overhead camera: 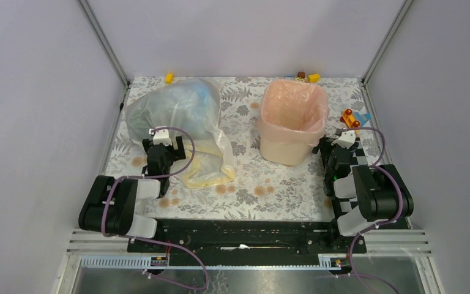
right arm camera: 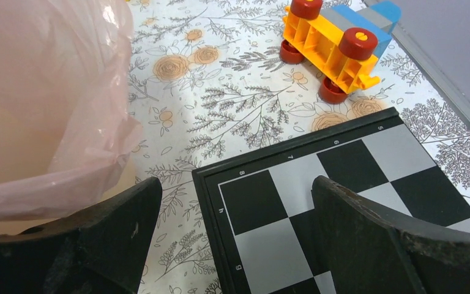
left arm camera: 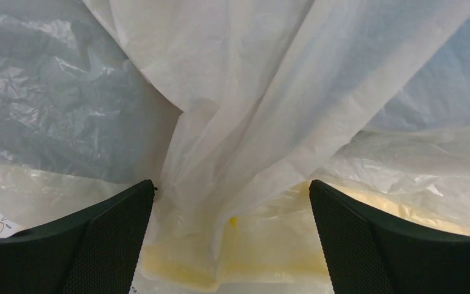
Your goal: Put the trash bags into the trash bin
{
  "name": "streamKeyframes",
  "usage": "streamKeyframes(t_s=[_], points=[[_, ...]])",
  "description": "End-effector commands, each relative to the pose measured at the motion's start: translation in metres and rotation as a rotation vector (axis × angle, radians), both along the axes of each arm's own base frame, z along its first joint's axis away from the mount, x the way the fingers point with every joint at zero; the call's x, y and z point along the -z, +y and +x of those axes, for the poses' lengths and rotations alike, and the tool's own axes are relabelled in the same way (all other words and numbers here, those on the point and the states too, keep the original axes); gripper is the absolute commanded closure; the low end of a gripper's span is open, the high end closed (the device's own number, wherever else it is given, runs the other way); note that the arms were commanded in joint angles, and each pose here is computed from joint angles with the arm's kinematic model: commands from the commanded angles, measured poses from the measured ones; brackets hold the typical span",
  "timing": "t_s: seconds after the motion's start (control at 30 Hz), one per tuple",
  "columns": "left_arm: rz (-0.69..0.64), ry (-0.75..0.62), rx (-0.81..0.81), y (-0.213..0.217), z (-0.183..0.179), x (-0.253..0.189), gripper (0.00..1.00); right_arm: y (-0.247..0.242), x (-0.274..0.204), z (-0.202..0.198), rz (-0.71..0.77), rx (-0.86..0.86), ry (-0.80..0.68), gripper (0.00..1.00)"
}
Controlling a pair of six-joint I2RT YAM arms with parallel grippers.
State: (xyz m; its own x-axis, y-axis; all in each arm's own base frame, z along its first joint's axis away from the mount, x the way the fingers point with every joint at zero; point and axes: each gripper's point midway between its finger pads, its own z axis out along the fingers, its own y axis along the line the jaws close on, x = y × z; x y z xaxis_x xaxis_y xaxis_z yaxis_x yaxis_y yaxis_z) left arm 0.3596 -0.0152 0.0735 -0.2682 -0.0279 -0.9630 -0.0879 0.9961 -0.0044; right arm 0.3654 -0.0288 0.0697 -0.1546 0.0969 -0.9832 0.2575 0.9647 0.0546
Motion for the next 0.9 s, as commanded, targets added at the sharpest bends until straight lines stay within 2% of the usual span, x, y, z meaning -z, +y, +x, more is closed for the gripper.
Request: streamKeyframes(t_s=[0.0,0.17,0.87], points=[[0.017,-0.180,0.035,-0.001,0.021,-0.034,0.01,0.000,0.000,0.003,-0.010,-0.005,0.018,0.00],[-0.034,-0.179,0.027,0.009,0.023,-0.024,0.01,0.000,-0.002,0.004,-0.013,-0.008,0.004,0.00],[-0.033,-0.185,0.028,0.009,0.022,-0.024,0.01,0.000,-0.002,0.004,-0.012,-0.008,0.002,0.00]])
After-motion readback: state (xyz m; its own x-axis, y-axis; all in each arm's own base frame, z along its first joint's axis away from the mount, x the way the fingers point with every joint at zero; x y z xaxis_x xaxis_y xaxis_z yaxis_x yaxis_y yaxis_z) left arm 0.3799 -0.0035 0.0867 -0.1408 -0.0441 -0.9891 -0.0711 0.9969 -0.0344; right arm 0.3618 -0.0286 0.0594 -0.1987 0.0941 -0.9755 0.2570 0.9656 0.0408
